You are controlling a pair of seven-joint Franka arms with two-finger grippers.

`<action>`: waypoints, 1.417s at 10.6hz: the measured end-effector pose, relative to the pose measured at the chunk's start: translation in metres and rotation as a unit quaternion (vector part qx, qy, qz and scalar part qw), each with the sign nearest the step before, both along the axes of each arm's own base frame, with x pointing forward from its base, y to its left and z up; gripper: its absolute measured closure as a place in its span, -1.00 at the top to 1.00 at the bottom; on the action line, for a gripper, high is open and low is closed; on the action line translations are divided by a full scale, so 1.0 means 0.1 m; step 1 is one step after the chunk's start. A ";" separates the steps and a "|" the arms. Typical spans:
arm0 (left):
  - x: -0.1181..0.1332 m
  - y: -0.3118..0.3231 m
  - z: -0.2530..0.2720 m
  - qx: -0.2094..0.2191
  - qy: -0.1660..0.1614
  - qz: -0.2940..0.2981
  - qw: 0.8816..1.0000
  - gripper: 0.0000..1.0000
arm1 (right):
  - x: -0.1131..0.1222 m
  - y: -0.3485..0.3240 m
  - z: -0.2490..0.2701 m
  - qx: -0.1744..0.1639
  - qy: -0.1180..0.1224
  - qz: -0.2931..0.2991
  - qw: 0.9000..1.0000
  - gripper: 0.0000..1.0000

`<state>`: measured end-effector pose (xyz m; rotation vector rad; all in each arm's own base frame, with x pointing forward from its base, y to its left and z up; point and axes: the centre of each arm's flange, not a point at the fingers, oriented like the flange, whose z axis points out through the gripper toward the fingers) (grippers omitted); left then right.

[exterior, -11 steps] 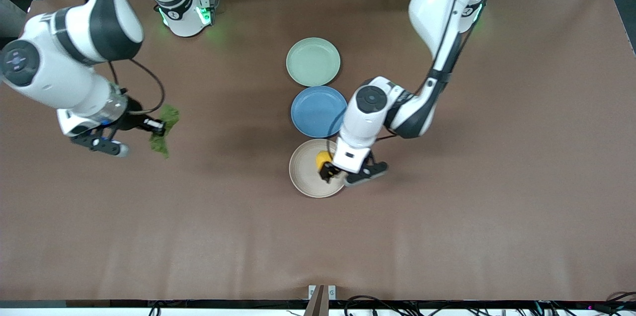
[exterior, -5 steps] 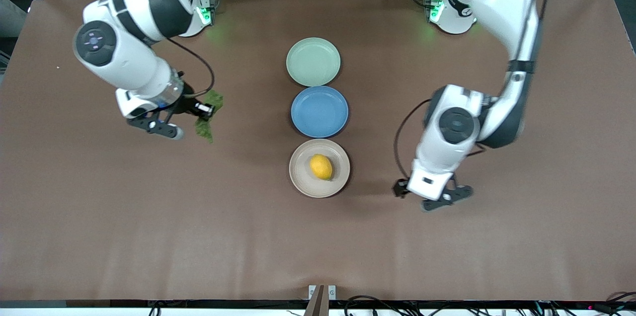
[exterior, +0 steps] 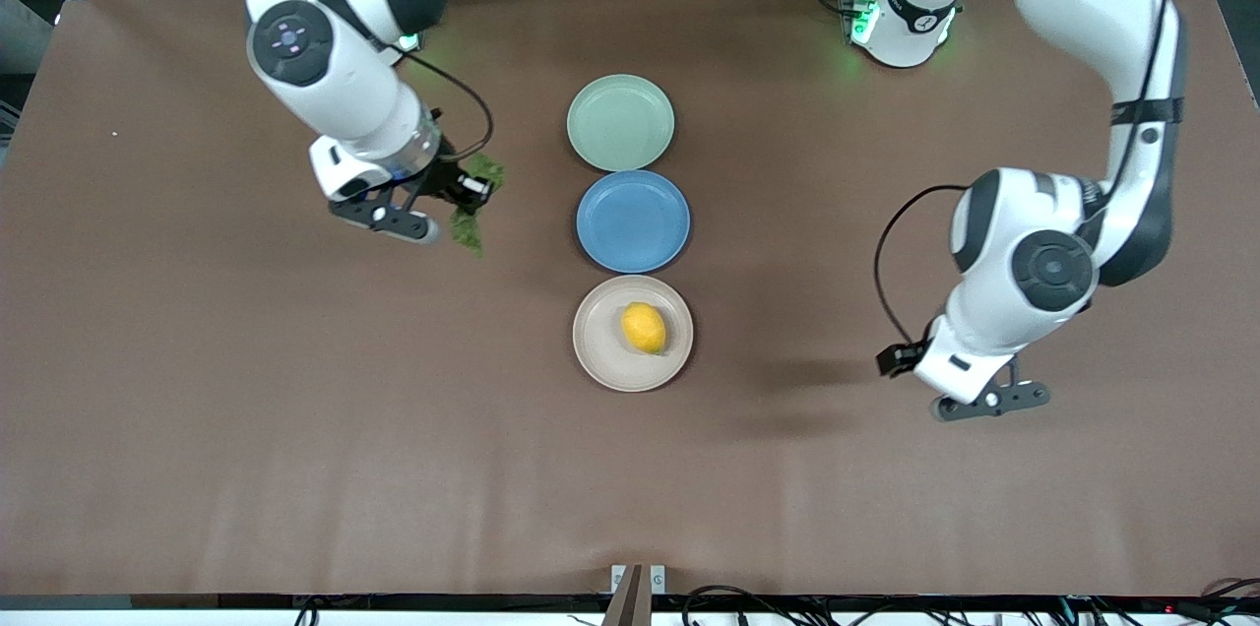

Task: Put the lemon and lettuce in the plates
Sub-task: 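Carry the lettuce with the right gripper while the left gripper withdraws, then lower the lettuce onto the light green plate and open the right gripper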

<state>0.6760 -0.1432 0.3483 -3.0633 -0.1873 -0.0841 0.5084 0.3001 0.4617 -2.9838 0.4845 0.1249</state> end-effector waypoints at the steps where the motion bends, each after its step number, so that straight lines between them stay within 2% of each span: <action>1: -0.14 0.13 0.00 -0.001 0.015 -0.016 1.000 1.00 | -0.08 0.14 -0.03 0.002 -0.004 0.010 1.000 -0.92; 3: -0.52 0.43 0.03 -0.001 0.043 -0.039 0.998 1.00 | -0.23 0.39 -0.13 0.007 -0.010 0.017 1.000 -0.92; 6: -1.05 0.73 0.48 -0.008 0.046 -0.036 0.998 1.00 | -0.50 0.85 -0.40 0.006 -0.002 0.026 1.000 -0.92; 8: -1.26 0.83 0.91 -0.012 0.038 -0.029 0.999 1.00 | -0.74 1.21 -0.65 -0.015 -0.002 0.027 1.000 -0.92; 11: -1.34 0.83 1.34 -0.017 0.001 -0.030 0.999 1.00 | -1.27 1.68 -0.96 -0.044 0.006 0.043 0.998 -0.92; 14: -1.16 0.77 2.03 -0.023 -0.066 -0.034 0.997 1.00 | -1.88 1.93 -1.29 -0.056 0.006 0.076 0.996 -0.92; 15: -1.12 0.75 2.32 -0.022 -0.066 -0.034 0.997 1.00 | -2.10 1.98 -1.41 -0.063 0.007 0.092 0.994 -0.92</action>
